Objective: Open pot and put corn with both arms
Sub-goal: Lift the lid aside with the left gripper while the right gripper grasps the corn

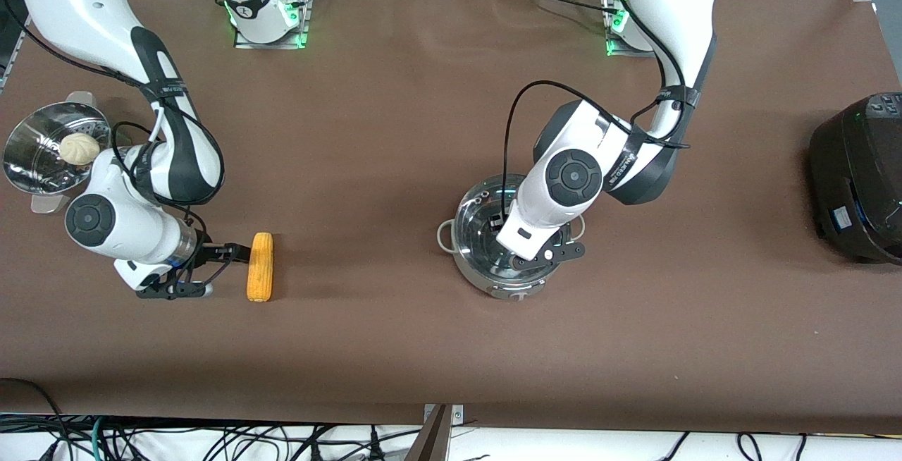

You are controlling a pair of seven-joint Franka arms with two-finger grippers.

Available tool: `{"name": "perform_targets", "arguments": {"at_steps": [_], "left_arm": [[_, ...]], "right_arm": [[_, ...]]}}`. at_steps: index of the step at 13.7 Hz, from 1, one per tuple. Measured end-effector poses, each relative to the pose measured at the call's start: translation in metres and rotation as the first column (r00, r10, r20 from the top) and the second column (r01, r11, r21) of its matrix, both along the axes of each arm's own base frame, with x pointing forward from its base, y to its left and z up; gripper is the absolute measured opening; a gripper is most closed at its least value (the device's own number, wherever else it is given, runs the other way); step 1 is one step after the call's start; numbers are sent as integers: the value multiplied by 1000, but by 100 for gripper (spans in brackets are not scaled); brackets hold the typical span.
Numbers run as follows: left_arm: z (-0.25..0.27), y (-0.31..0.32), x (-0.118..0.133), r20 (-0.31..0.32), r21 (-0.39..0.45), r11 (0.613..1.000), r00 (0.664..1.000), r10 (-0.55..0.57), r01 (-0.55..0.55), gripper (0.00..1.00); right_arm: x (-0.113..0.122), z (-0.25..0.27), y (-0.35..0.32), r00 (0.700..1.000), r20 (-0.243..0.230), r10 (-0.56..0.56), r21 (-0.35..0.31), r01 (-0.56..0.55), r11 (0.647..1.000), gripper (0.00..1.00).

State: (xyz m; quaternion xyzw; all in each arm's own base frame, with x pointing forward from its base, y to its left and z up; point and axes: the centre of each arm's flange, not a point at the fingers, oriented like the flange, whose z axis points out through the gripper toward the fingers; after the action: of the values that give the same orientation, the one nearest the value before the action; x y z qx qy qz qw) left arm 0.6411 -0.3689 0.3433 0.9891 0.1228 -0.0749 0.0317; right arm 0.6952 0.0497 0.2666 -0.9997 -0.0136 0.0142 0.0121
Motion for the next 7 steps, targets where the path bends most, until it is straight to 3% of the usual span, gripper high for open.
{"name": "perform_targets", "arguments": {"at_steps": [4, 7], "left_arm": [[40, 37, 2, -66, 48, 998, 997, 31, -28, 50], [86, 78, 9, -71, 51, 996, 995, 74, -71, 50]], "right_arm": [[0, -11, 2, 1000, -5, -16, 1, 16, 1000, 100], [0, -28, 22, 1000, 6, -14, 7, 14, 1000, 100]]}}
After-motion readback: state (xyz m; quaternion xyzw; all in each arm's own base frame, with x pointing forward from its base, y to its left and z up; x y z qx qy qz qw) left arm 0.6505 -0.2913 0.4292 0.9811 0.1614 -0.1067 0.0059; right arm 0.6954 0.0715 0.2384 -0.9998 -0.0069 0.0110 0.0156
